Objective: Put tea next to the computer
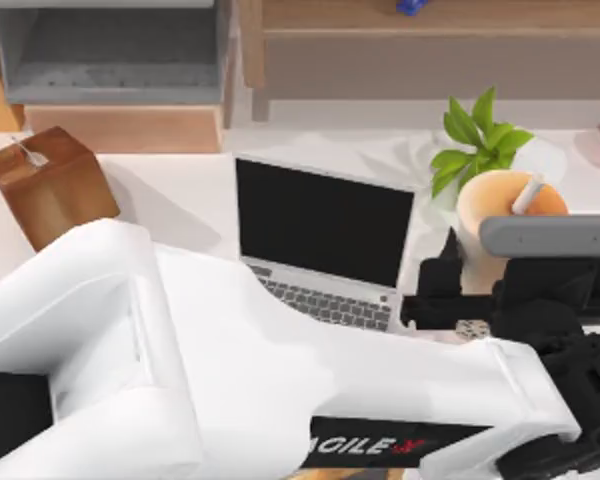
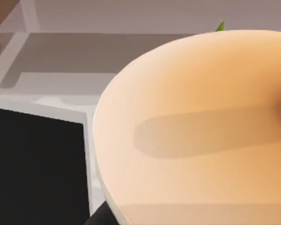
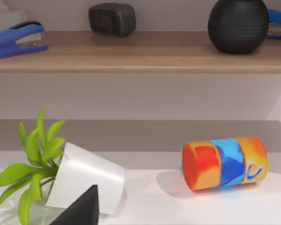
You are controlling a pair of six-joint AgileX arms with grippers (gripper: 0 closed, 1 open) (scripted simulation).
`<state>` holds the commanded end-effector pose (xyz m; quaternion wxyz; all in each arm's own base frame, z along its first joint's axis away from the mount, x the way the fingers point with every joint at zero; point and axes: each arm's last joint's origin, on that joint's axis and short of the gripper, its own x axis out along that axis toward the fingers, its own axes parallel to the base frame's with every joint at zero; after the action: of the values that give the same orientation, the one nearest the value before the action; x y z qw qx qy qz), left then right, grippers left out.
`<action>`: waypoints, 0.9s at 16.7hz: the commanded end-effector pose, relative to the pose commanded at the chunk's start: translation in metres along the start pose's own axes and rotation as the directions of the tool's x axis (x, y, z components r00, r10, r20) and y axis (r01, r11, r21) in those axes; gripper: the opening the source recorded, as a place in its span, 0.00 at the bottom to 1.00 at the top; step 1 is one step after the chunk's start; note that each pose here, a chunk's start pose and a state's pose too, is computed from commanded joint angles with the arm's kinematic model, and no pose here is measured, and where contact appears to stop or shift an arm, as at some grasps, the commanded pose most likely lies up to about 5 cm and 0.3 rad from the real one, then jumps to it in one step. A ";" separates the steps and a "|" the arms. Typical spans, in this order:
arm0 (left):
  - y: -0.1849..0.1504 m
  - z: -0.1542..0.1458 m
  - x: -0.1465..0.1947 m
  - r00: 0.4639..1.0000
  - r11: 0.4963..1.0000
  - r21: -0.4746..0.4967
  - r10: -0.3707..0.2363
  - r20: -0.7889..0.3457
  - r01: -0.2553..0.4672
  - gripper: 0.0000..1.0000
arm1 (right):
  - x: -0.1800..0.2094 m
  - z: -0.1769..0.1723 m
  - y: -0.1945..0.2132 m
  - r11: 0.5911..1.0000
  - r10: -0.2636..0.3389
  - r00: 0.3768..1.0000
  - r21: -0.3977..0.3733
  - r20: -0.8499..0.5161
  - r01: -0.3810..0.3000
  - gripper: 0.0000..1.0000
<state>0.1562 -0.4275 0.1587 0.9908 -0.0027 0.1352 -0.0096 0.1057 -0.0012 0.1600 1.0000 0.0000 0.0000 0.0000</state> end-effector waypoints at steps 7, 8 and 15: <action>0.000 -0.003 0.002 1.000 1.000 -0.002 0.000 -0.003 0.000 0.00 | 0.000 0.000 0.000 1.000 0.000 1.000 0.000 0.000 0.000 1.00; 0.000 -0.004 0.002 1.000 1.000 -0.004 -0.002 -0.003 0.002 0.00 | 0.000 0.000 0.000 1.000 0.000 1.000 0.000 0.000 0.000 1.00; -0.004 -0.005 0.002 1.000 0.999 -0.040 -0.012 0.014 0.013 0.00 | 0.000 0.000 0.000 1.000 0.000 1.000 0.000 0.000 0.000 1.00</action>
<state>0.1569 -0.4320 0.1537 0.9913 -0.0236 0.1287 -0.0132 0.1057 -0.0012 0.1600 1.0000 0.0000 0.0000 0.0000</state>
